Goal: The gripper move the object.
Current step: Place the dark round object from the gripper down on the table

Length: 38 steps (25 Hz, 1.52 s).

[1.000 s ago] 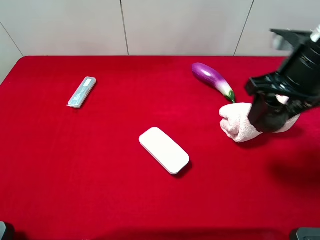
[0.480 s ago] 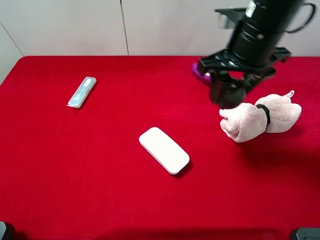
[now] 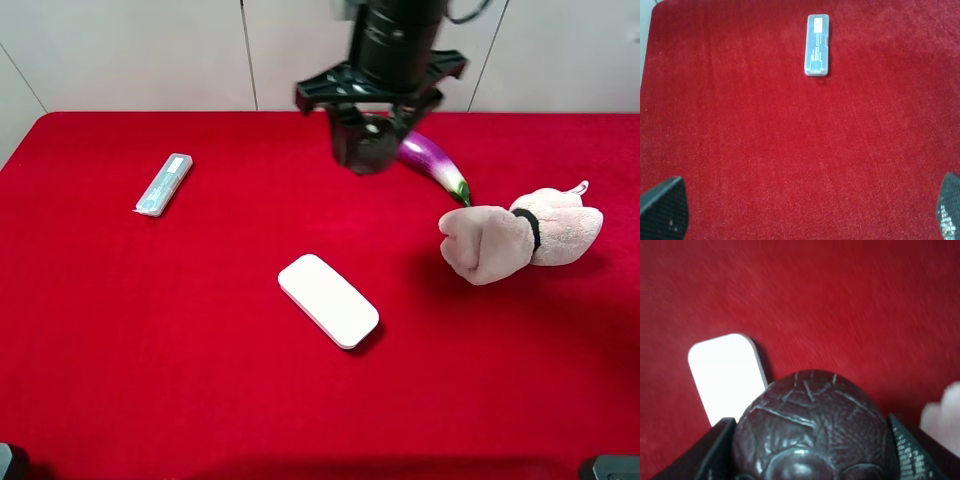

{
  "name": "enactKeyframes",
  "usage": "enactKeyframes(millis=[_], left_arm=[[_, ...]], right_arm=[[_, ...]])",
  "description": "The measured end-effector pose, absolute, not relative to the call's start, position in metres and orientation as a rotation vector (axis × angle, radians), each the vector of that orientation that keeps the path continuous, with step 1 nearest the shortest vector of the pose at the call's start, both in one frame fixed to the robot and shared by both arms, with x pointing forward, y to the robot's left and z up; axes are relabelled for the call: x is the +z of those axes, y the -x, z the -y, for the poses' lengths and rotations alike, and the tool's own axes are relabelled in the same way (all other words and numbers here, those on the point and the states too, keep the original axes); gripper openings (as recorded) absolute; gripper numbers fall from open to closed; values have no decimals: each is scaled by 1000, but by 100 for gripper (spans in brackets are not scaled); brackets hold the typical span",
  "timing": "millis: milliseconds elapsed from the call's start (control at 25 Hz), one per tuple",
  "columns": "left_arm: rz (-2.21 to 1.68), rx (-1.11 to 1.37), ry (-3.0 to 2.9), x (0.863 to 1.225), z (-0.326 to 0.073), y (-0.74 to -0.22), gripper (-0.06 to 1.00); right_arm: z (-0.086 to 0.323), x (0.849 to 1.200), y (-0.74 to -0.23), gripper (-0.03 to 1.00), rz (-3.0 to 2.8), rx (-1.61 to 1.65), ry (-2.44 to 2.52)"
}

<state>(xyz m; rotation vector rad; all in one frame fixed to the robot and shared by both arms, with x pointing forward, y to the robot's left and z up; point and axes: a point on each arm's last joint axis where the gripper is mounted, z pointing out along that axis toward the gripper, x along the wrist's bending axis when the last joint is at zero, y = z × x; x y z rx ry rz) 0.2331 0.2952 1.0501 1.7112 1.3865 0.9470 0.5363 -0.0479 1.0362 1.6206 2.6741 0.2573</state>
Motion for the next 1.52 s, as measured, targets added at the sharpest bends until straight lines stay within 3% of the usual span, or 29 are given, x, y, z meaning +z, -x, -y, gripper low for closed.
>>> enactKeyframes(millis=[640, 1520], left_arm=[[-1386, 947, -1711, 1050, -295, -233, 99], [-1386, 947, -1711, 1050, -295, -233, 99]], right_arm=[[-49, 1013, -569, 45, -2753, 440, -1399], [-98, 955, -599, 45, -2723, 799, -1468]])
